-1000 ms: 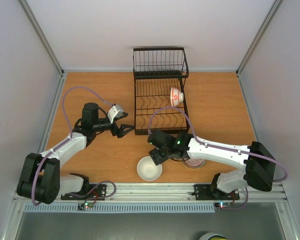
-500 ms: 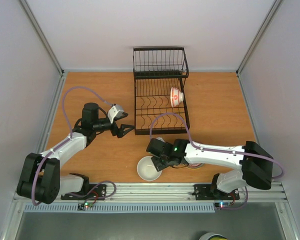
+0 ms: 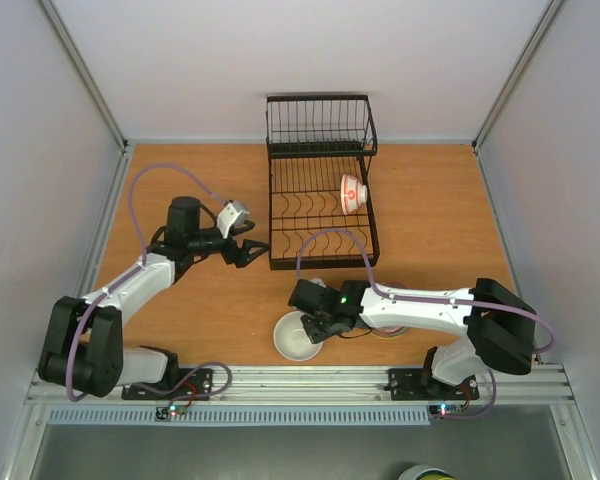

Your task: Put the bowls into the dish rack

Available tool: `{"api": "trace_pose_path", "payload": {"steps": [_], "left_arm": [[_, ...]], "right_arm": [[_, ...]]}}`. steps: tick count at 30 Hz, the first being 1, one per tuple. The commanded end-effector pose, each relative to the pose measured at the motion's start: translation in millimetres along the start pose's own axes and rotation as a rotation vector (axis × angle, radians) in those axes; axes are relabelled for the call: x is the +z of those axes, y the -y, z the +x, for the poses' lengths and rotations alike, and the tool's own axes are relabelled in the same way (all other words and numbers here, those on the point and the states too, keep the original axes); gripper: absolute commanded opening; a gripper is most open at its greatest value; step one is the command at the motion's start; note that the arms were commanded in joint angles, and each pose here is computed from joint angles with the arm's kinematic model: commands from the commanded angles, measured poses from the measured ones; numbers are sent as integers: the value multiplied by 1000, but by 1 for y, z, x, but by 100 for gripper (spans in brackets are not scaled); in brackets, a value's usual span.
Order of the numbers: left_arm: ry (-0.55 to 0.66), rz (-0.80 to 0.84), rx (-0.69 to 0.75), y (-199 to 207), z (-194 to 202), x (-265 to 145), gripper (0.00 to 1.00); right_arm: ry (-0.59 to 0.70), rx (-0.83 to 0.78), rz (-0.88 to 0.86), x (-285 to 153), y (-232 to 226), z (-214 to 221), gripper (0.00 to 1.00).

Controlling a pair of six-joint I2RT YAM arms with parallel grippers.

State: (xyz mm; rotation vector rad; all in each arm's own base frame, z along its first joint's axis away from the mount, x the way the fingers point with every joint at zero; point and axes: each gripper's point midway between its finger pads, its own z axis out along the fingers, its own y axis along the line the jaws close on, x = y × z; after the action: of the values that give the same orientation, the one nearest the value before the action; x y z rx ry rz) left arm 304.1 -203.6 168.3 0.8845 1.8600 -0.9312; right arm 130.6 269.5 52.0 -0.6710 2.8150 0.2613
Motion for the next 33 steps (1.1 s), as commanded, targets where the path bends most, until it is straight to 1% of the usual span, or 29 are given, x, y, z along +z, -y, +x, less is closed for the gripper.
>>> {"api": "trace_pose_path", "payload": {"steps": [1,3,6,9,13,20,23,25,28,31,33], "left_arm": [[-96,-41,-65,-7,5,5,89],[-170,-75,-54,-11,12,9,88],[-250,-98,-41,-10,16,12,86],[-299,-58,-26,4,20,13,85],[-336,11,11,28,23,10,83],[-306,108,48,59,13,-3,83],[-287,105,67,63,8,-8,83],[-274,99,77,65,6,-11,83],[-266,113,80,69,5,-12,83],[-287,127,79,72,10,-9,83],[-314,126,78,70,16,-5,81]], "right_arm": [[70,3,41,-18,5,-14,1],[123,-3,61,-31,8,-25,1],[217,-16,148,-55,21,-48,1],[276,-27,191,-73,25,-72,1],[315,-51,207,-81,22,-97,1],[343,-59,201,-85,18,-123,1],[345,-56,183,-88,14,-126,1],[336,-89,171,-87,11,-125,1],[337,-93,184,-86,12,-126,1],[352,-107,211,-89,13,-134,1],[372,-115,219,-95,11,-142,1]]}}
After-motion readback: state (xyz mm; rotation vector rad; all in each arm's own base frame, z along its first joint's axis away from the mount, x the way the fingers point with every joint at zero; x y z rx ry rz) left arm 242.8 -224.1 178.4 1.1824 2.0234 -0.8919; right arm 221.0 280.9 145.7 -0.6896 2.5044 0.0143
